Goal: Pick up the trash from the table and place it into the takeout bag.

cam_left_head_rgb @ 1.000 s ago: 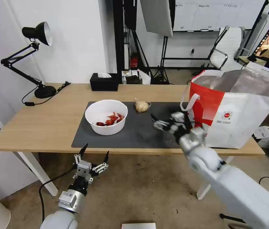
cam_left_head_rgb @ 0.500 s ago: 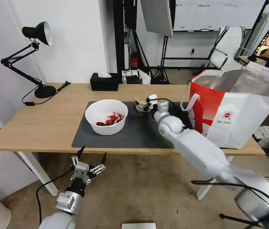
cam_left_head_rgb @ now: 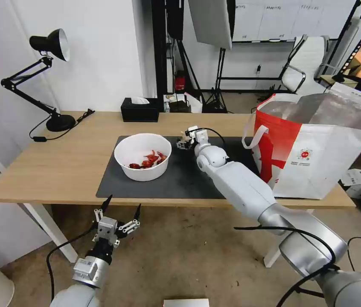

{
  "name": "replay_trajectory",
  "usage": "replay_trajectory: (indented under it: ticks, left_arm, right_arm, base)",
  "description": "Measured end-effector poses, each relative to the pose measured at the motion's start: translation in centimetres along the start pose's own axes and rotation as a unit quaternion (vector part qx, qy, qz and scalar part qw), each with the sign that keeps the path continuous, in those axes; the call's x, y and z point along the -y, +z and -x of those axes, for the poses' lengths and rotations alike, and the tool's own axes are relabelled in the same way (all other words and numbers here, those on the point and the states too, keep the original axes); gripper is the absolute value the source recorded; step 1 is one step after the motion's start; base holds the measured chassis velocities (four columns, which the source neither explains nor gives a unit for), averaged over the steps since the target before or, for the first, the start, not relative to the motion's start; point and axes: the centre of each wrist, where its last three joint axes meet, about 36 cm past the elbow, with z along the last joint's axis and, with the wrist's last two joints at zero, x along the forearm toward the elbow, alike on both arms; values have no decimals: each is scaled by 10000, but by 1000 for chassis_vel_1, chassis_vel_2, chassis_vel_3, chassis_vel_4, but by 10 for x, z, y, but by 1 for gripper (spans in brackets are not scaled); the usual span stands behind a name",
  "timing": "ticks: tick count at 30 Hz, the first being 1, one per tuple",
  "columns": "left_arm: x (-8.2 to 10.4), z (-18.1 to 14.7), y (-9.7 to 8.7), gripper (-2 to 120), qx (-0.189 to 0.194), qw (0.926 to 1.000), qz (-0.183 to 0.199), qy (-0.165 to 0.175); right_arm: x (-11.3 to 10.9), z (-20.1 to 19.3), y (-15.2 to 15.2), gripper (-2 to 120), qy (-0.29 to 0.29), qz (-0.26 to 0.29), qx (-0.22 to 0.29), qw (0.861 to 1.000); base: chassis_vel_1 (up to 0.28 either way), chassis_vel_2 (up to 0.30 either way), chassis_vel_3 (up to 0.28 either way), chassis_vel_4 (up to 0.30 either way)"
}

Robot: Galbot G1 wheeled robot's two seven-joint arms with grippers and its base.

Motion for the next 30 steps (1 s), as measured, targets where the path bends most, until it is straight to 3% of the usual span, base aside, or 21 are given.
replay_trajectory:
  ticks: [8, 14, 24, 27, 30]
  left_arm:
    - [-2, 0, 0, 100, 0, 10000, 19, -6]
    - [-2, 0, 0, 100, 3, 10000, 16, -6]
    - [-2, 1, -1, 100, 17, 10000, 24, -1]
    - [-3, -1, 0, 100, -1, 10000, 42, -7]
    - [-3, -1, 0, 100, -3, 10000, 43, -7]
  right_arm:
    - [-2, 2, 3, 99, -17, 1, -176, 9998]
    - [0, 0, 5, 73, 20, 1, -171, 9999]
    - [8, -7, 13, 41, 44, 61, -164, 9998]
    - [12, -11, 13, 25, 68, 97, -108, 9999]
    - [13, -13, 13, 24, 72, 107, -88, 9999]
  base:
    - [0, 0, 0, 0]
    - [0, 0, 0, 0]
    - [0, 0, 0, 0]
    - [0, 0, 0, 0]
    - [0, 0, 0, 0]
